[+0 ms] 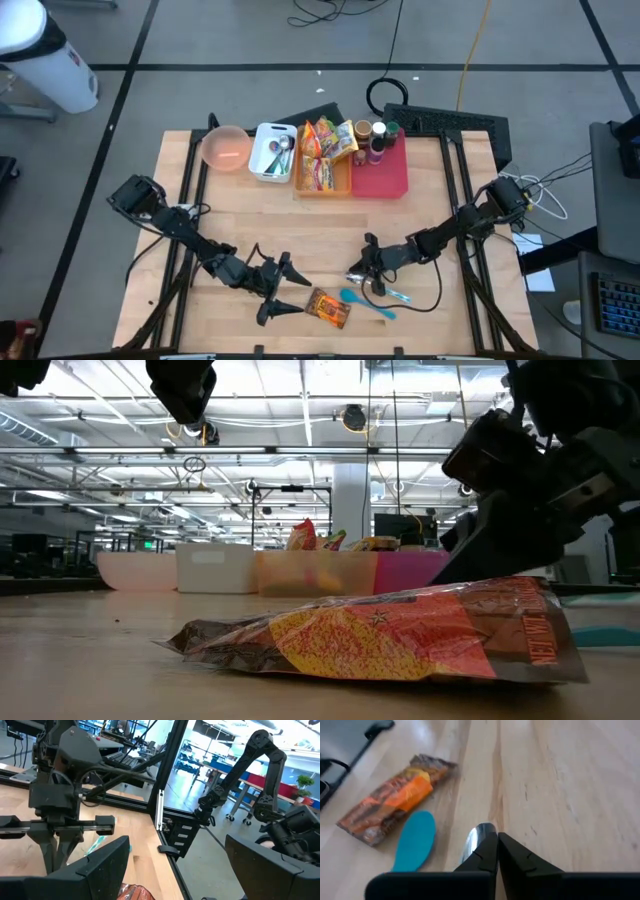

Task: Pick & Place Food Item
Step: Put the blue patterned spoon into the white bin

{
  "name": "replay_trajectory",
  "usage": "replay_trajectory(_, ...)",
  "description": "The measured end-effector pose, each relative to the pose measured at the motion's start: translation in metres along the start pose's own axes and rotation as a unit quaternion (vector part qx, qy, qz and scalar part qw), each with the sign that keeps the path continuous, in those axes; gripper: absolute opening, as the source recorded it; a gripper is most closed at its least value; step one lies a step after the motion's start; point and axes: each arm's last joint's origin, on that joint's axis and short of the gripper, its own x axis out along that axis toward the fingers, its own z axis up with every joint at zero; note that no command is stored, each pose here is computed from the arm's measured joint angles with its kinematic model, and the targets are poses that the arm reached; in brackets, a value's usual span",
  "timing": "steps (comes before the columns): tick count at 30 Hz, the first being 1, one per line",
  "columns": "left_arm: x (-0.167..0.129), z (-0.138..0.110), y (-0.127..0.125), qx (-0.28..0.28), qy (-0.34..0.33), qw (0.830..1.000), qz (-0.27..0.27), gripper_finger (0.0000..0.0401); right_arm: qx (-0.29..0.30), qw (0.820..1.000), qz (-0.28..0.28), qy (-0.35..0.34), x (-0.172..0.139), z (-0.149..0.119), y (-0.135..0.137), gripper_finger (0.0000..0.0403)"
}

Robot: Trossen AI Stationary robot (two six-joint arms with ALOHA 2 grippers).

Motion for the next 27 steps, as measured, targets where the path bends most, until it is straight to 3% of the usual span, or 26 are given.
replay_trajectory(11, 0.002, 0.003, 0.007, 0.011, -0.005, 1.0, 0.011, 0.0337, 0.001, 0.997, -0.008, -0.076, -0.005, 0.026, -0.015, 0.0)
replay_trajectory(18, 0.005, 0.008, 0.022, 0.03, -0.013, 0.999, 0.035, 0.0337, -0.005, 0.988, -0.026, -0.15, -0.024, 0.061, -0.03, 0.0)
replay_trajectory(27, 0.009, 0.023, 0.063, 0.056, -0.049, 0.984, 0.162, 0.0337, -0.046, 0.957, -0.04, -0.282, -0.069, 0.107, -0.036, 0.0)
